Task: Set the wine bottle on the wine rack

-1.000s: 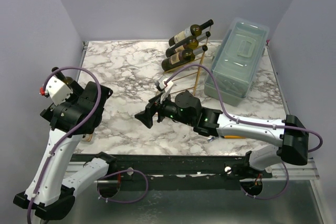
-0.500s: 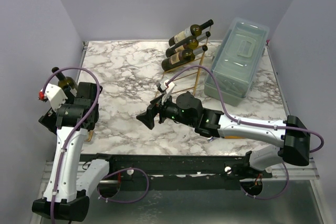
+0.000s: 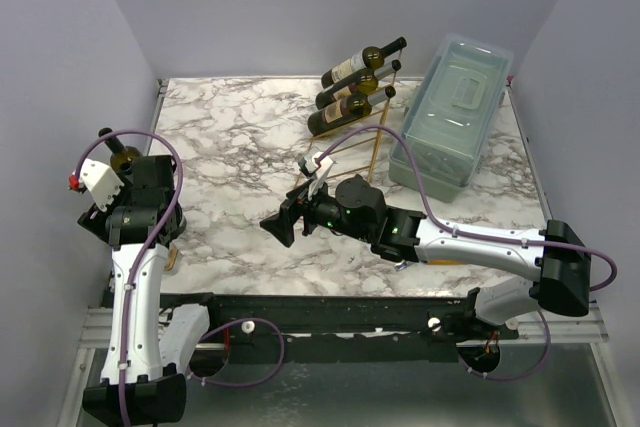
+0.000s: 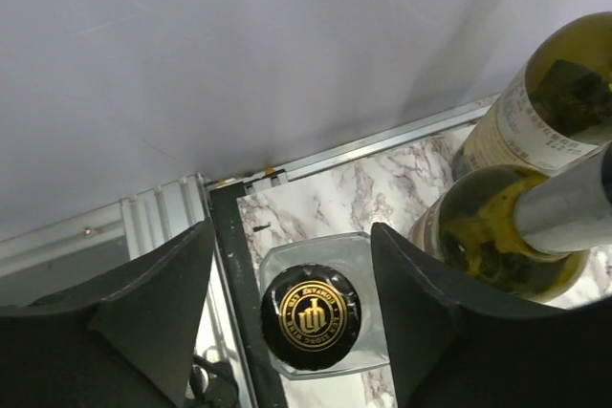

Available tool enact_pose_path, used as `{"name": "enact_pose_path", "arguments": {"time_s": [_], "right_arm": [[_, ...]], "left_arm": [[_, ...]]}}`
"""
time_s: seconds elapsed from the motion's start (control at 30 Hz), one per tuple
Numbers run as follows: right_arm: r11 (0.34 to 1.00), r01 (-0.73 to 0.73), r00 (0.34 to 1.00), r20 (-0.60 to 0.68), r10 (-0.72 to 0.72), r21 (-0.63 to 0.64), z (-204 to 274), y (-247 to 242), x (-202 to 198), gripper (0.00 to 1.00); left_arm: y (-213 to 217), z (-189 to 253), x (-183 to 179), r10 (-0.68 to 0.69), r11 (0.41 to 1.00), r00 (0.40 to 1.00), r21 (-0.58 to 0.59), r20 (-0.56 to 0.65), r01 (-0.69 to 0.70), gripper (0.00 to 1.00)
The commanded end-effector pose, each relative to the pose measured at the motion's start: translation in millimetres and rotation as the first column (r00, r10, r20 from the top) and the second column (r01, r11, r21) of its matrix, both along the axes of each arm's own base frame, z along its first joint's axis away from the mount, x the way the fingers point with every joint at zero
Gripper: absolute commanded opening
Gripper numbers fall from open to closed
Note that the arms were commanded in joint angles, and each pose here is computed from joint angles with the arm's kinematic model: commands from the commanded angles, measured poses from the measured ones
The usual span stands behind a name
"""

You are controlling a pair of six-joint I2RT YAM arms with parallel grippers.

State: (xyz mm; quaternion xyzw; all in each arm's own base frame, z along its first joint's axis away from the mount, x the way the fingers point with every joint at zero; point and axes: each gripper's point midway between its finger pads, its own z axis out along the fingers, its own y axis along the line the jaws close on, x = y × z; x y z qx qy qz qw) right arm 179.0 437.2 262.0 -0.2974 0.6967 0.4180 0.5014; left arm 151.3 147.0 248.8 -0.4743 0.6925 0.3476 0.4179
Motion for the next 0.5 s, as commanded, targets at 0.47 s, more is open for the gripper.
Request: {"name": "enact_pose_path", "arguments": {"time_s": [0.47], "right_arm": [[0.999,0.032,0.999,0.004,-0.032,-0.024,-4,0,9,1.00]], "left_arm": [[-17,16,10,-0.147,0.985,0.988,-0.084,0.055,0.151,0.32]]}}
